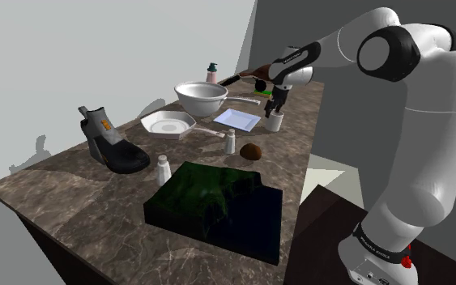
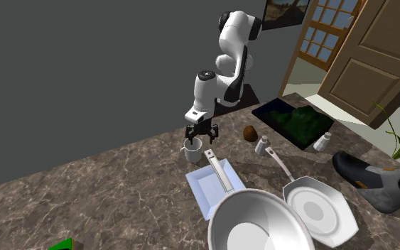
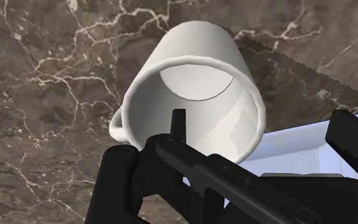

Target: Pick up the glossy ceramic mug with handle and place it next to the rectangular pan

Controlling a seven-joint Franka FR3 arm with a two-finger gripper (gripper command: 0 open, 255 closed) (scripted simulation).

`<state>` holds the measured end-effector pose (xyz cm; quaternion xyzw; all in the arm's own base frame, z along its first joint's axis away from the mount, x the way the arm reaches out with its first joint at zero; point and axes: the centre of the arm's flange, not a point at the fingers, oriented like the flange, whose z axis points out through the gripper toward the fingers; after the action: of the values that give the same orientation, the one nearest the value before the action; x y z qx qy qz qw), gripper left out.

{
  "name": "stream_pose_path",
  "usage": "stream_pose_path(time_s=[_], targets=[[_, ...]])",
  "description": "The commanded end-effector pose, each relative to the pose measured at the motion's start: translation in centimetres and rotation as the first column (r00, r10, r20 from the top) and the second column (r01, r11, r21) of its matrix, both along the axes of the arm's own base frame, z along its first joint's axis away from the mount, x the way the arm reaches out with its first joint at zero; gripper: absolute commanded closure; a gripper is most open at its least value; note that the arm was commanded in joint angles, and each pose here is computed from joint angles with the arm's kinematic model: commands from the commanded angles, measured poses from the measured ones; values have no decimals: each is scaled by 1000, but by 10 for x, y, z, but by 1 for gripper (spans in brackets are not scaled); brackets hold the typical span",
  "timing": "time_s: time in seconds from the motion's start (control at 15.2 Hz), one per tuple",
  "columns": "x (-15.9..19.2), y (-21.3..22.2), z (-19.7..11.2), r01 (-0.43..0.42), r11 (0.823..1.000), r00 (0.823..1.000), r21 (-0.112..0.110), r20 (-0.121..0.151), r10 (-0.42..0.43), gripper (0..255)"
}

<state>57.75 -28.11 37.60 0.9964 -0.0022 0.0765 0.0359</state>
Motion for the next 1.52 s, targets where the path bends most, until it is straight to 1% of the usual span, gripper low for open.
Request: stream_pose_path(time_s=[0.0, 0.2, 0.73, 0.79, 1.39, 1.45], targets=[[2, 0, -11, 0, 1000, 1000, 0, 1, 0, 0], [5, -1, -30, 0, 1000, 1000, 0, 1, 0, 0], [5, -1, -30, 0, 1000, 1000, 0, 1, 0, 0], [5, -1, -30, 0, 1000, 1000, 0, 1, 0, 255], [5, -1, -30, 0, 1000, 1000, 0, 1, 0, 255], [5, -1, -24, 0, 1000, 1000, 0, 1, 0, 255]])
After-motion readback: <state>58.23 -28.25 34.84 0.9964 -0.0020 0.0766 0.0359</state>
